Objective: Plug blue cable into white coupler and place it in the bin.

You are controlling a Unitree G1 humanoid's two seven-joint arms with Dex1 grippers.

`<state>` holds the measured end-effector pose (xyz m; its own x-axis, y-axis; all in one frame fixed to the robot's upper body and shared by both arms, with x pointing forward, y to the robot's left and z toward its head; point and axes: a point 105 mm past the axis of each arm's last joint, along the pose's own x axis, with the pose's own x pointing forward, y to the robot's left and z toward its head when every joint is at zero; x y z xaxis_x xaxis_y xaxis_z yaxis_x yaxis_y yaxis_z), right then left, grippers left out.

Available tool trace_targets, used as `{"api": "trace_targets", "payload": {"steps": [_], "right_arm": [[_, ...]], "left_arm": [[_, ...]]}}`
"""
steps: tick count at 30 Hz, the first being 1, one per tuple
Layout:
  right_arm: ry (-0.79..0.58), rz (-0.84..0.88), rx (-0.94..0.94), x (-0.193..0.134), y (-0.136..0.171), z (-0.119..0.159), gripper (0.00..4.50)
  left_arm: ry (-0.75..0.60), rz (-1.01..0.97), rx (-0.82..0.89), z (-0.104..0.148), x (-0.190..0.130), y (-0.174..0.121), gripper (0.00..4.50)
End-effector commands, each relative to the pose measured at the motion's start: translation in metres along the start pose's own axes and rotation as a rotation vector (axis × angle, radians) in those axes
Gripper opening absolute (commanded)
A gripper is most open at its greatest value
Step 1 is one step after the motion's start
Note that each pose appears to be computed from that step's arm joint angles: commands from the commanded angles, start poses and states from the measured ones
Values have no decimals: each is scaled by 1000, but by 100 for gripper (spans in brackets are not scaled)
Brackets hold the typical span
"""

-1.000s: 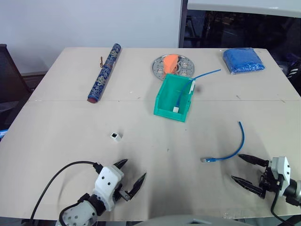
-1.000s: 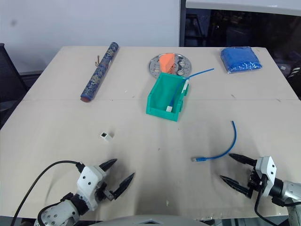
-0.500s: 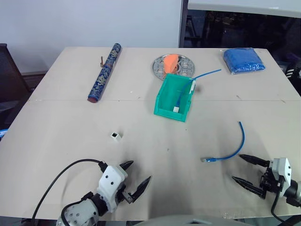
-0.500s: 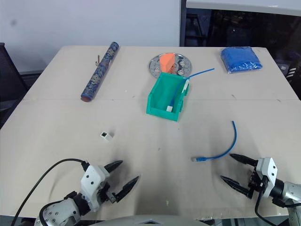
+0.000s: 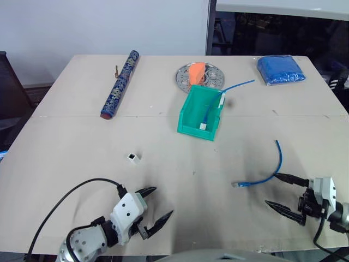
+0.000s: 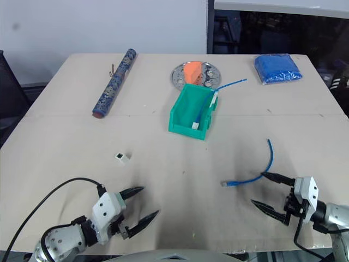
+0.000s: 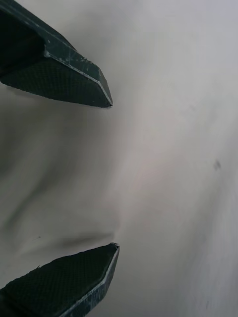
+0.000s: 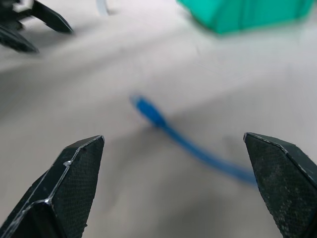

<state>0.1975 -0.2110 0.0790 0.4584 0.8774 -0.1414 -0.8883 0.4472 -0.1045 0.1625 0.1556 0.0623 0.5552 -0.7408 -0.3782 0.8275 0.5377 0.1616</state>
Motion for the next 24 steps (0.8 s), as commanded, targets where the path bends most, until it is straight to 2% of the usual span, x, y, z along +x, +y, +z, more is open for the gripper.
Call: {"api": "trace_targets", "payload": {"steps": [1, 7, 9, 11, 12, 14, 18, 19, 24], "right_arm": [[50, 83, -90, 20, -3, 8, 446], [224, 193, -201, 45, -12, -4, 446], [245, 251, -214, 46, -10, -5, 408], [244, 274, -225, 49, -9, -4, 346], [246, 281, -236, 51, -9, -3, 288], [253, 295, -263, 56, -9, -3, 215], [237, 304, -276, 66, -10, 1, 24], [227, 305, -272, 70, -11, 3, 10], [187, 316, -241, 102, -20, 19, 10]], "left_arm": [[-58, -134, 97, 30, -1, 5, 450], [-95, -302, 215, 67, -2, 18, 450], [-87, -334, 257, 77, -4, 24, 450], [-76, -344, 287, 82, -7, 30, 450], [-73, -344, 295, 84, -8, 32, 450], [-70, -335, 306, 86, -8, 36, 450], [-64, -321, 314, 86, -9, 41, 450], [-62, -320, 314, 86, -9, 42, 450], [-51, -309, 323, 88, -12, 52, 450]]}}
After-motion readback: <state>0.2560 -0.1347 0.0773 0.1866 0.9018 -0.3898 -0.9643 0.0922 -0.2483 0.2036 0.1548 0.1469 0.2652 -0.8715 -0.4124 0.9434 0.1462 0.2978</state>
